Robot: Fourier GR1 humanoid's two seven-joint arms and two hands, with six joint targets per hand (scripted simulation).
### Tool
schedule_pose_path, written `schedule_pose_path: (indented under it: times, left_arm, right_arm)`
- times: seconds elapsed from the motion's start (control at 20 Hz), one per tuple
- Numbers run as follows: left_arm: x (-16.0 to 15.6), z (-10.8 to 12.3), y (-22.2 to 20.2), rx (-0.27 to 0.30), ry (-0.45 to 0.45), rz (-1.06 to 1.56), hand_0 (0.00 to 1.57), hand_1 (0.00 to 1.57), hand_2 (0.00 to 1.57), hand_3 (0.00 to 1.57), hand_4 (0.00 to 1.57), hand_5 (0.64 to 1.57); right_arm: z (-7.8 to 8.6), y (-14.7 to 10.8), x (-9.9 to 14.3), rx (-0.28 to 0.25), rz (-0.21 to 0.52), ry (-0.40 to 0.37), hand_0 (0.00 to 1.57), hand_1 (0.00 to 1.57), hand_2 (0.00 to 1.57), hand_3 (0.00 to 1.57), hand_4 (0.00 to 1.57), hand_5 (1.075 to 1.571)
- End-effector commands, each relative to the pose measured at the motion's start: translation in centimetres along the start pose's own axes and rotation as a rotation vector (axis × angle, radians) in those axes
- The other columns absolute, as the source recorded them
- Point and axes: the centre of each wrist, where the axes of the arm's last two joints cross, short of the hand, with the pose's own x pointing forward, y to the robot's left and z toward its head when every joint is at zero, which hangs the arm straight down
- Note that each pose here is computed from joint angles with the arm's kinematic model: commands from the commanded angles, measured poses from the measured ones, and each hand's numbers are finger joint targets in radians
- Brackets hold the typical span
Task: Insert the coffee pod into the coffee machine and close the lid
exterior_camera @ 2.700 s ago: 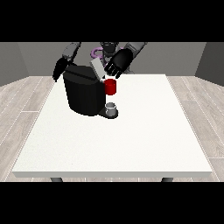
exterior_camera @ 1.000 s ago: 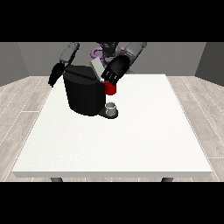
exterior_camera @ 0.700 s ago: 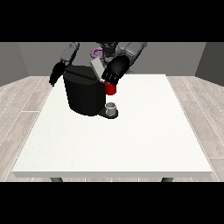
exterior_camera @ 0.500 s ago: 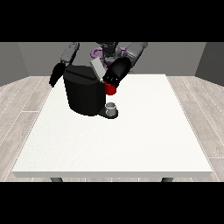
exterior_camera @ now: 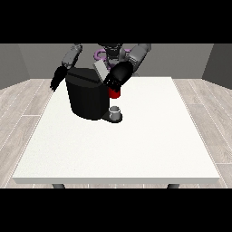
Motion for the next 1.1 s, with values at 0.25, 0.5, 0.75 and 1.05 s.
schedule_pose_path:
  times: [0.25,0.5,0.75,1.05]
  left_arm:
    - [-0.7,0.3,-0.5,0.038,-0.030,-0.038,1.25,1.25,1.22,0.94,0.00,1.571]
    - [-0.5,0.5,2.0,0.056,-0.053,-0.105,1.00,1.00,1.02,0.72,0.00,1.571]
    - [-0.3,1.0,4.2,0.116,-0.048,-0.183,0.00,0.00,0.69,0.55,0.00,1.571]
    - [-2.0,1.3,1.6,0.094,-0.041,-0.170,0.00,0.00,0.56,0.46,0.00,1.571]
  right_arm:
    - [0.6,-0.6,-1.3,-0.010,0.023,0.013,0.00,0.00,0.00,0.00,0.14,1.571]
    - [-0.5,-0.7,0.5,0.003,0.020,-0.018,0.00,0.00,0.00,0.00,0.07,1.571]
    - [0.2,0.2,-0.6,-0.020,0.019,-0.036,0.00,0.00,0.00,0.00,0.19,1.571]
    - [-0.3,-1.8,-0.1,0.000,0.046,0.002,0.00,0.00,0.00,0.00,0.21,1.571]
